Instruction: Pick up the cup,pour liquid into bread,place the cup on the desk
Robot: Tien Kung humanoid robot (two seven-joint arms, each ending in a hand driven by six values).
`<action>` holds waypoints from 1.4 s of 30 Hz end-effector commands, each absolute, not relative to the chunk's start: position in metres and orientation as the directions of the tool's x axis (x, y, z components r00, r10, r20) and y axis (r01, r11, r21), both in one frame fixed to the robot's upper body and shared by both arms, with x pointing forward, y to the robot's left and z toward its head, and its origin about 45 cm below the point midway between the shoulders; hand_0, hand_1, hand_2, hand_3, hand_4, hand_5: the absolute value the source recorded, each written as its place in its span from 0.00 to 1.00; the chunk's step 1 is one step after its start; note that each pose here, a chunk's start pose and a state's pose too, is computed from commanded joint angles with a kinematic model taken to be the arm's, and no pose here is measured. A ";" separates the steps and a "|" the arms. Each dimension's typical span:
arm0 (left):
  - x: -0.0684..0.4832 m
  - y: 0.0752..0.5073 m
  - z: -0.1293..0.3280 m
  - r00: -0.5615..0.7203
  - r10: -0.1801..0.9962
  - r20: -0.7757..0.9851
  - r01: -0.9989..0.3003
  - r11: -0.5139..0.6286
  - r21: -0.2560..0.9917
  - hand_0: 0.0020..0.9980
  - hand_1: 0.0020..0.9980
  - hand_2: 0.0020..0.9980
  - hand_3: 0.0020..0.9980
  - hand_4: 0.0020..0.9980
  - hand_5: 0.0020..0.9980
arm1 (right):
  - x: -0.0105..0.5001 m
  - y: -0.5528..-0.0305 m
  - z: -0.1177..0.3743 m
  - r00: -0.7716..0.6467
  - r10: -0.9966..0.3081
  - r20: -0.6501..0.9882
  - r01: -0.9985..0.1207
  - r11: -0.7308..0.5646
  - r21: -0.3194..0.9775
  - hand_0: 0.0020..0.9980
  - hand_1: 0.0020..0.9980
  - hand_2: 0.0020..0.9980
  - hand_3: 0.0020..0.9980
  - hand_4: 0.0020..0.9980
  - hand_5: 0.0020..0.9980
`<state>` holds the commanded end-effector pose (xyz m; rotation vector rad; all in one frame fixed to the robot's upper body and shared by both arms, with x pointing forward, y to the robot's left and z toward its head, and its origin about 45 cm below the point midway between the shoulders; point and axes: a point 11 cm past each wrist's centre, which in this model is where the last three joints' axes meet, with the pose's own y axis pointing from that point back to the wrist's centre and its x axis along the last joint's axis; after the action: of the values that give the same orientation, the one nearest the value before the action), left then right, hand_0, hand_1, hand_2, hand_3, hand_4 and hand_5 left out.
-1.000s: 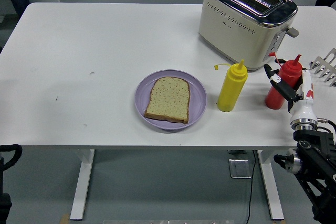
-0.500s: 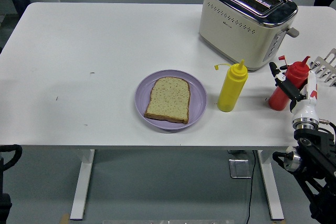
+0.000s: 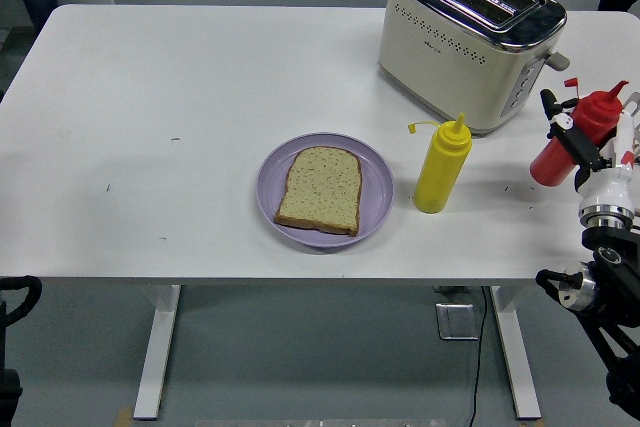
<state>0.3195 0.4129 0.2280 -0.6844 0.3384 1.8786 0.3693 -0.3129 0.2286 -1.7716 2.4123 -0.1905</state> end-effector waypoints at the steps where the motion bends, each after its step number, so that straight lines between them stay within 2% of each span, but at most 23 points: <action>1: 0.319 0.413 0.228 -0.277 0.750 -0.600 -0.912 -0.401 -0.080 0.72 0.74 0.76 0.68 0.66 1.00 | 0.370 -0.313 0.236 -0.288 -0.957 -0.023 -0.935 0.286 -0.209 0.00 0.01 0.14 0.28 0.92 0.30; 9: 0.319 0.414 0.227 -0.280 0.749 -0.601 -0.911 -0.404 -0.079 0.72 0.74 0.76 0.68 0.66 1.00 | 0.391 -0.302 0.297 -0.269 -0.941 0.203 -0.915 0.184 -0.359 0.00 0.01 0.14 0.28 0.92 0.30; 20: 0.318 0.416 0.228 -0.284 0.745 -0.604 -0.908 -0.412 -0.082 0.72 0.74 0.76 0.68 0.66 1.00 | 0.424 -0.261 0.342 -0.290 -0.768 0.571 -0.915 0.047 -0.401 0.00 0.02 0.15 0.29 0.90 0.33; 27: 0.317 0.417 0.228 -0.286 0.743 -0.605 -0.906 -0.415 -0.081 0.72 0.74 0.76 0.68 0.66 1.00 | 0.435 -0.224 0.360 -0.341 -0.557 0.758 -0.885 -0.082 -0.458 0.00 0.02 0.15 0.29 0.89 0.33; 33: 0.317 0.418 0.227 -0.289 0.740 -0.607 -0.905 -0.419 -0.079 0.72 0.74 0.75 0.68 0.66 1.00 | 0.440 -0.189 0.380 -0.409 -0.276 0.870 -0.833 -0.276 -0.479 0.00 0.03 0.15 0.29 0.88 0.33; 37: 0.317 0.418 0.227 -0.289 0.740 -0.608 -0.904 -0.419 -0.080 0.72 0.74 0.75 0.68 0.66 1.00 | 0.441 -0.161 0.380 -0.451 -0.019 0.892 -0.799 -0.437 -0.413 0.01 0.04 0.17 0.30 0.87 0.33; 42: 0.316 0.418 0.226 -0.291 0.738 -0.609 -0.904 -0.420 -0.077 0.72 0.74 0.75 0.68 0.66 1.00 | 0.436 -0.146 0.349 -0.401 0.085 0.912 -0.800 -0.517 -0.303 0.02 0.04 0.17 0.30 0.86 0.34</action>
<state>0.3164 0.4175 0.2264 -0.6993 0.3418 1.8960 0.4362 -0.1458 0.3489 -1.8017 1.5318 -2.9087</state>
